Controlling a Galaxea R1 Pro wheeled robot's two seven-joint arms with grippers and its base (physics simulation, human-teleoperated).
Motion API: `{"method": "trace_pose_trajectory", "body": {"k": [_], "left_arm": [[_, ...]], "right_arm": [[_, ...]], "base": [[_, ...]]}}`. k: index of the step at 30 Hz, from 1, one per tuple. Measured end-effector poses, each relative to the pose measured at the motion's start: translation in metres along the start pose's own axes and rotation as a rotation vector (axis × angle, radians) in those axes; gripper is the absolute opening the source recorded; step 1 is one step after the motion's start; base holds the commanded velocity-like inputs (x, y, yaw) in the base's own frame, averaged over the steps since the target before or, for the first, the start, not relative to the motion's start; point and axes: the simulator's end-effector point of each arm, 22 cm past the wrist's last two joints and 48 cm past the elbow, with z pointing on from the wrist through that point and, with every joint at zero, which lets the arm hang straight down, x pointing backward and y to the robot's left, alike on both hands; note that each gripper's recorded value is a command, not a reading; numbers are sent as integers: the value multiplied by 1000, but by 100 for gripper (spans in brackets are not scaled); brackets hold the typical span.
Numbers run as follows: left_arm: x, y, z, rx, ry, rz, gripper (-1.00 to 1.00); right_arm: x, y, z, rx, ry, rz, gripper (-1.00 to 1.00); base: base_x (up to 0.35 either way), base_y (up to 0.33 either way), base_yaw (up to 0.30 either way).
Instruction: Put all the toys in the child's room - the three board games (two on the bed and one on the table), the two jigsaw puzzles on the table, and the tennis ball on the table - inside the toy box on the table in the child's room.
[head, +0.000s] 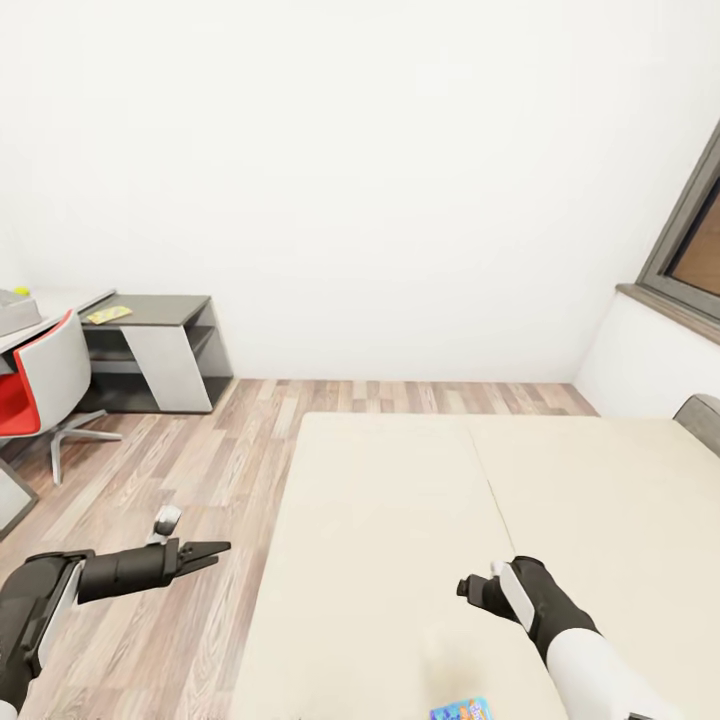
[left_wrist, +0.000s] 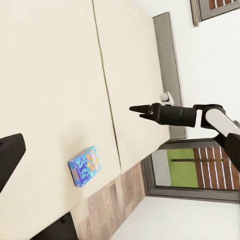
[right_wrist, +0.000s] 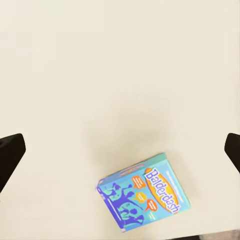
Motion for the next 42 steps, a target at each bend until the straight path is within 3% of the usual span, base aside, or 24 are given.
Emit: {"method": "trace_pose_trajectory", "body": {"k": [12, 42], "left_arm": [[5, 10, 3, -11, 11, -22, 100], [15, 26, 12, -9, 32, -64, 100]], "right_arm": [[6, -4, 7, 16, 18, -28, 100], [23, -19, 25, 42, 71, -33, 100]], "base": [[0, 0, 0], [0, 0, 0]]}}
